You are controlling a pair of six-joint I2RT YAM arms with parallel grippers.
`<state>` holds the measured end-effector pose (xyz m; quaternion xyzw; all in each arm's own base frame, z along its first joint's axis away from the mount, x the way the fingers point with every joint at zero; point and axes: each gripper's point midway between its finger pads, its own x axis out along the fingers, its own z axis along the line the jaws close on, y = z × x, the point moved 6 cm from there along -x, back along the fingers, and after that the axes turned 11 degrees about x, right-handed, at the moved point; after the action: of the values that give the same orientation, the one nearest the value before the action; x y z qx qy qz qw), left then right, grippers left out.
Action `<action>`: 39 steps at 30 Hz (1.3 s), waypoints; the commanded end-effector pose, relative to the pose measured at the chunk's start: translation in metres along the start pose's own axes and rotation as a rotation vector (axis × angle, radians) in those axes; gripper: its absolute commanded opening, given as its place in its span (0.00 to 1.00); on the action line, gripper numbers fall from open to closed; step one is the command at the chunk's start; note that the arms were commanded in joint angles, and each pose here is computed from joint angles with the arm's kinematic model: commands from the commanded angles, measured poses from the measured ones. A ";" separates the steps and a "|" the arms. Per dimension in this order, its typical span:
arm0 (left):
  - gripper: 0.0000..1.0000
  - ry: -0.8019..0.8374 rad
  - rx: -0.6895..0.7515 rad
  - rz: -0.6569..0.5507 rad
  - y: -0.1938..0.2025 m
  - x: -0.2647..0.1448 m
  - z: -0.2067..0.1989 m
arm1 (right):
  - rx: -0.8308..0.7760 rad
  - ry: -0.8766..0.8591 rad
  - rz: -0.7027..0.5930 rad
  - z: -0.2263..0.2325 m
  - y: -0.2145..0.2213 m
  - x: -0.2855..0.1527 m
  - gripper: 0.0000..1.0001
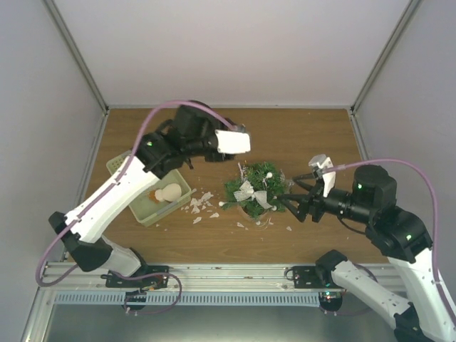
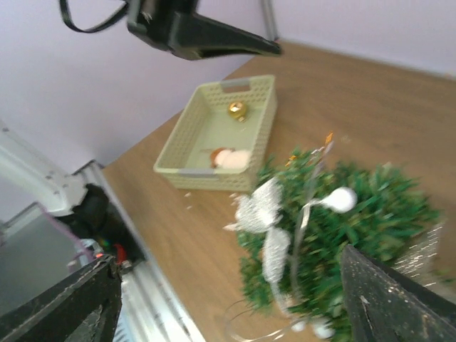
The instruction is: Decorate the small christmas tree
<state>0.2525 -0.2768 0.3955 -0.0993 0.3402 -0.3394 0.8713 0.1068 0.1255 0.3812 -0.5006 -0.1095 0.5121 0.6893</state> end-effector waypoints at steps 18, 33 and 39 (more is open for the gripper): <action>0.99 -0.569 -0.707 0.124 0.223 -0.077 0.067 | -0.089 0.994 -0.456 -0.081 -0.100 -0.046 1.00; 0.99 -0.766 -0.905 0.073 0.272 -0.084 0.022 | 0.161 0.961 -0.434 -0.252 -0.091 -0.052 1.00; 0.99 -0.750 -0.940 0.072 0.283 -0.070 0.010 | 0.158 0.981 -0.513 -0.283 -0.076 -0.049 1.00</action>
<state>0.3649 -0.0207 0.3171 -0.5622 0.1654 -0.0411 0.8093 0.3073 -0.0777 0.3080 -0.5753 0.2293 0.0780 0.7813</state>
